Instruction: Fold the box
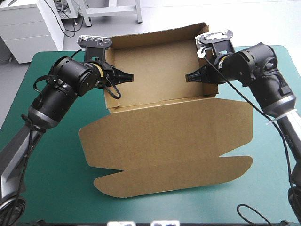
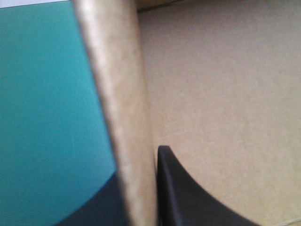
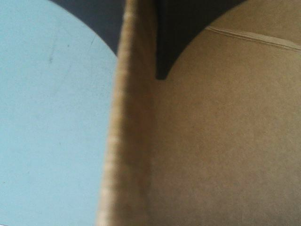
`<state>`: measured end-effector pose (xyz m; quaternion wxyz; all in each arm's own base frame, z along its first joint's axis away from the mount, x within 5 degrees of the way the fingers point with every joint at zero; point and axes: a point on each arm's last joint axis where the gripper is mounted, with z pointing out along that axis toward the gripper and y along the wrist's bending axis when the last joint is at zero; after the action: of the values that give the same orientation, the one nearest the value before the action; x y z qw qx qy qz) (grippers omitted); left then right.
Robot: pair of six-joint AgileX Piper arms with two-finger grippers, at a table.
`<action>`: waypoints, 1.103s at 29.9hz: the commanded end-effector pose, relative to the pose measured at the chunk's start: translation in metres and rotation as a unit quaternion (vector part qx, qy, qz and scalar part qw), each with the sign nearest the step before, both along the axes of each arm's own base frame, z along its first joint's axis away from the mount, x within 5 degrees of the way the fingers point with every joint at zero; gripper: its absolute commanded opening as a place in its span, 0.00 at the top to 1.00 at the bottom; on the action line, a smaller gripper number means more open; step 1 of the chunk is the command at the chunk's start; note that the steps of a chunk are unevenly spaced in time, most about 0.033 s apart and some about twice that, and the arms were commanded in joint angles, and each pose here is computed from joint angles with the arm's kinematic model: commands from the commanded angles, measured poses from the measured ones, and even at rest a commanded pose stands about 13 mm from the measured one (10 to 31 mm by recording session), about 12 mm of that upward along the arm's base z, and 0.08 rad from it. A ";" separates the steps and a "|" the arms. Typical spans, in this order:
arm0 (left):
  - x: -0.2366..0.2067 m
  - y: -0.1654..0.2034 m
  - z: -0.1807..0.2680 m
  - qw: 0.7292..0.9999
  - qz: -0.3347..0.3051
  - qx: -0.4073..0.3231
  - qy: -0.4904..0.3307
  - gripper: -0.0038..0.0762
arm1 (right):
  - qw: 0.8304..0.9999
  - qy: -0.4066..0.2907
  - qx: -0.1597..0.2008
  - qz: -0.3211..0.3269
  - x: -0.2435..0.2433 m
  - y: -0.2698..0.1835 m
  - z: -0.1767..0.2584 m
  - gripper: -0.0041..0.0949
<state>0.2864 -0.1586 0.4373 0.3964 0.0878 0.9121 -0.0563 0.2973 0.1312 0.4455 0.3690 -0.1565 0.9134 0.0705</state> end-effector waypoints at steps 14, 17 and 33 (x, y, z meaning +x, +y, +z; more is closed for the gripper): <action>0.020 -0.019 -0.035 0.989 -0.083 0.109 0.063 0.94 | 0.992 0.108 -0.043 0.048 0.033 0.024 -0.052 0.96; 0.028 -0.024 -0.052 0.984 -0.088 0.128 0.090 0.94 | 0.991 0.122 -0.035 0.043 0.040 0.022 -0.059 0.96; 0.061 -0.036 -0.110 0.970 -0.122 0.118 0.176 0.94 | 0.976 0.211 -0.058 0.010 0.059 -0.001 -0.118 0.96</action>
<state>0.3550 -0.1936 0.3089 0.1850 0.1788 0.9662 -0.0116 0.3620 0.1313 0.3067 0.1267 -0.1455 0.9804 0.0407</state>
